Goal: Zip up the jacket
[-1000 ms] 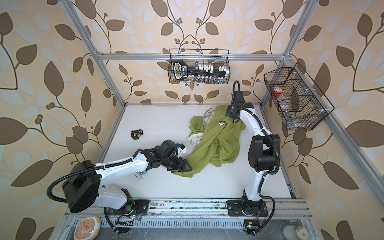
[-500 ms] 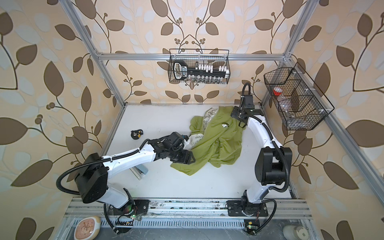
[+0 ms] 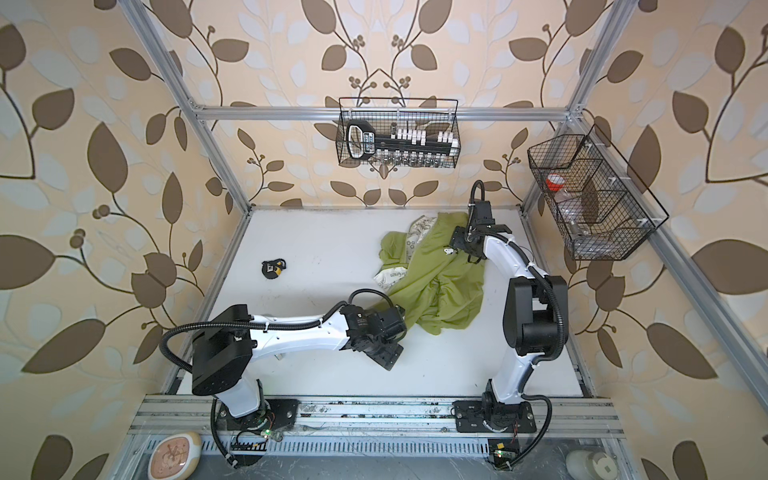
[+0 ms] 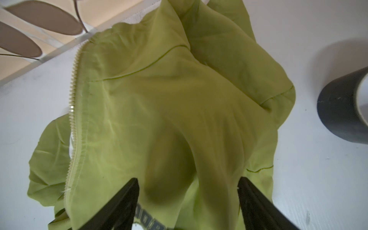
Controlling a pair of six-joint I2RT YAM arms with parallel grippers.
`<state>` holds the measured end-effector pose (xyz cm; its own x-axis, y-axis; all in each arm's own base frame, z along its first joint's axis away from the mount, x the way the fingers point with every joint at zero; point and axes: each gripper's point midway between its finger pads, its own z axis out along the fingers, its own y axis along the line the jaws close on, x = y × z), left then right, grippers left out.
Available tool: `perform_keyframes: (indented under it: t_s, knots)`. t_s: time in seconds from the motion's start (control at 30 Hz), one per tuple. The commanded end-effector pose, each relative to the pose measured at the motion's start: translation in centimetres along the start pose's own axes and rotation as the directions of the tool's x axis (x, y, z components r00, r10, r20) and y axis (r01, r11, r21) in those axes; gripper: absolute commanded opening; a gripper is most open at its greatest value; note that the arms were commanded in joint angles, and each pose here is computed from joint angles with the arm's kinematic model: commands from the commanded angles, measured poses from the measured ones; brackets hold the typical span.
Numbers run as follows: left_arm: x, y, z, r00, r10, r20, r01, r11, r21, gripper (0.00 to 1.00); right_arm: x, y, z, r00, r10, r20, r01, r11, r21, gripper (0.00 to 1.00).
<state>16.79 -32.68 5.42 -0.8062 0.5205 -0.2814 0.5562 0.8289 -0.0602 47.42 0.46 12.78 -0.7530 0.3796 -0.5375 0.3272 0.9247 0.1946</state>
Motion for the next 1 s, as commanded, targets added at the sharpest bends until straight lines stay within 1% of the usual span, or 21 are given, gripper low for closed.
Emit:
perform_keyframes:
  t_s: [0.0, 0.1, 0.13, 0.17, 0.2, 0.23, 0.27, 0.3, 0.33, 0.4, 0.43, 0.5, 0.6, 0.67, 0.7, 0.8, 0.87, 0.97]
  knots:
    - [-1.9, 2.2, -0.2, 0.996, 0.063, 0.059, -0.051, 0.979, -0.195, 0.81, 0.6, -0.3, 1.3, 1.0, -0.015, -0.023, 0.015, 1.0, 0.002, 0.79]
    - [-2.4, 1.9, 1.3, 0.994, 0.098, 0.044, -0.086, 0.97, -0.227, 0.8, 0.7, -0.4, 2.2, 0.999, -0.009, -0.034, 0.009, 1.0, 0.005, 0.76]
    - [-2.4, 1.8, 2.0, 0.994, 0.107, 0.027, -0.098, 0.968, -0.23, 0.77, 0.7, -0.5, 2.6, 0.999, -0.006, -0.039, 0.007, 1.0, 0.008, 0.75]
    - [-2.3, 1.7, 2.5, 0.993, 0.116, 0.011, -0.11, 0.966, -0.233, 0.71, 0.6, -0.5, 2.8, 0.999, -0.005, -0.039, 0.005, 1.0, 0.007, 0.72]
    - [-2.1, 1.6, 3.2, 0.992, 0.123, -0.009, -0.122, 0.964, -0.236, 0.6, 0.5, -0.5, 3.1, 0.999, -0.001, -0.041, 0.001, 1.0, 0.008, 0.69]
    - [-1.9, 1.7, 3.5, 0.992, 0.124, -0.021, -0.125, 0.962, -0.243, 0.44, 0.4, -0.5, 3.5, 0.999, 0.003, -0.043, -0.002, 1.0, 0.009, 0.65]
    - [-1.8, 1.8, 3.6, 0.992, 0.125, -0.025, -0.128, 0.961, -0.244, 0.33, 0.3, -0.4, 3.9, 0.999, 0.006, -0.046, -0.006, 1.0, 0.004, 0.59]
    - [-1.5, 1.9, 3.5, 0.992, 0.123, -0.029, -0.127, 0.962, -0.241, 0.22, 0.2, 0.0, 4.3, 0.999, 0.007, -0.052, -0.008, 1.0, -0.008, 0.5]
    - [-1.3, 1.9, 3.1, 0.993, 0.119, -0.028, -0.122, 0.965, -0.232, 0.14, 0.0, 0.2, 4.8, 0.998, 0.008, -0.059, -0.008, 1.0, -0.01, 0.41]
    - [-0.8, 1.9, 2.0, 0.994, 0.108, -0.014, -0.108, 0.973, -0.202, 0.03, 0.0, 1.2, 5.7, 0.997, -0.008, -0.072, 0.007, 1.0, -0.014, 0.28]
    - [-0.5, 1.7, 1.3, 0.995, 0.101, -0.006, -0.101, 0.98, -0.17, 0.0, 0.1, 2.1, 6.0, 0.997, -0.02, -0.078, 0.018, 1.0, -0.025, 0.22]
    - [0.2, 1.4, 0.1, 0.996, 0.086, 0.014, -0.083, 0.99, -0.115, 0.0, 0.4, 4.3, 6.6, 0.995, -0.047, -0.09, 0.042, 0.997, -0.058, 0.12]
    - [1.1, 1.5, -1.0, 0.997, 0.067, 0.026, -0.065, 0.995, -0.081, 0.0, 1.2, 7.9, 7.1, 0.992, -0.073, -0.099, 0.06, 0.991, -0.123, 0.01]
    - [1.6, 1.8, -1.7, 0.998, 0.054, 0.032, -0.051, 0.996, -0.069, 0.0, 1.3, 9.0, 7.0, 0.992, -0.075, -0.097, 0.06, 0.988, -0.144, 0.0]
    - [2.4, 2.1, -2.5, 0.998, 0.043, 0.035, -0.041, 0.998, -0.053, 0.0, 0.8, 11.5, 6.7, 0.993, -0.075, -0.086, 0.058, 0.981, -0.187, 0.0]
    - [2.8, 1.5, -3.8, 0.998, 0.052, 0.045, -0.051, 0.999, -0.016, 0.0, -1.0, 13.3, 5.5, 0.995, -0.075, -0.058, 0.061, 0.975, -0.212, 0.0]
    - [2.5, 0.5, -4.7, 0.996, 0.068, 0.06, -0.068, 0.998, 0.003, 0.0, -2.5, 13.5, 4.3, 0.996, -0.086, -0.037, 0.077, 0.977, -0.198, 0.0]
    - [1.7, -1.6, -5.5, 0.991, 0.098, 0.089, -0.102, 0.994, 0.042, 0.0, -4.5, 12.4, 2.8, 0.994, -0.11, -0.009, 0.108, 0.985, -0.132, 0.0]
